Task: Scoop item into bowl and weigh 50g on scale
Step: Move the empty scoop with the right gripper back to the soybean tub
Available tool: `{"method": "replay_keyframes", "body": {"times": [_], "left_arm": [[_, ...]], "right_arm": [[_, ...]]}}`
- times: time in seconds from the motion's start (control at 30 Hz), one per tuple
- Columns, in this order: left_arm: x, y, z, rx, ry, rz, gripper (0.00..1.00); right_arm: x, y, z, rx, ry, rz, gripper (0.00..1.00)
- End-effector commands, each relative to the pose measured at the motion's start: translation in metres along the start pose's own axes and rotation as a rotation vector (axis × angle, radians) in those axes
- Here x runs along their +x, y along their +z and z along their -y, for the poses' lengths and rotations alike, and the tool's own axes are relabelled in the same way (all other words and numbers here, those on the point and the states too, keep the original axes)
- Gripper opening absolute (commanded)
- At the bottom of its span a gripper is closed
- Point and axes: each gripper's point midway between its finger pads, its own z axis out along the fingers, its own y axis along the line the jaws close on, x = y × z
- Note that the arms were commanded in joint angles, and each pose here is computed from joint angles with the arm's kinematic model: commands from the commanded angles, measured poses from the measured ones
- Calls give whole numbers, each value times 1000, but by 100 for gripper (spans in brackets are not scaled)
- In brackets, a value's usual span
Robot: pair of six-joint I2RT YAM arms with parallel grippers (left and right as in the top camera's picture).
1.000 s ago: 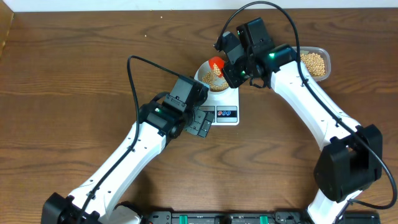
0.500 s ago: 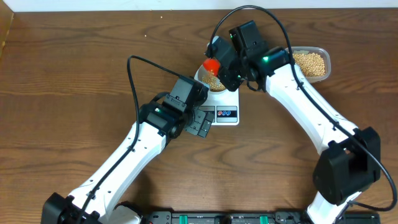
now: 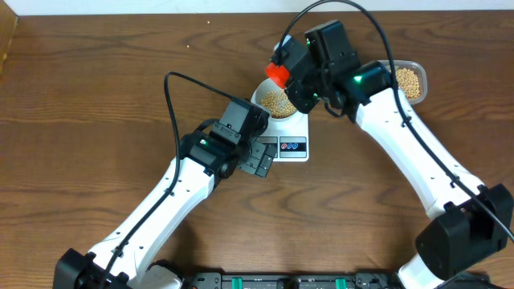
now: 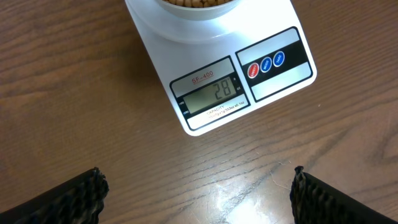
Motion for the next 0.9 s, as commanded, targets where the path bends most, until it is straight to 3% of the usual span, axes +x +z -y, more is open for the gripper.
{"method": "replay_keyframes", "body": {"times": [0.0, 0.2, 0.53, 0.87], "left_arm": [[4, 4, -2, -5, -7, -17, 97], [4, 4, -2, -5, -7, -17, 96], [4, 4, -2, -5, -7, -17, 96], [4, 4, -2, -5, -7, -17, 96]], "right_arm": [[-8, -32, 21, 4, 137, 68, 1], [7, -76, 73, 89, 305, 104, 1], [81, -114, 154, 259, 578, 7, 1], [127, -111, 199, 311, 704, -49, 1]]}}
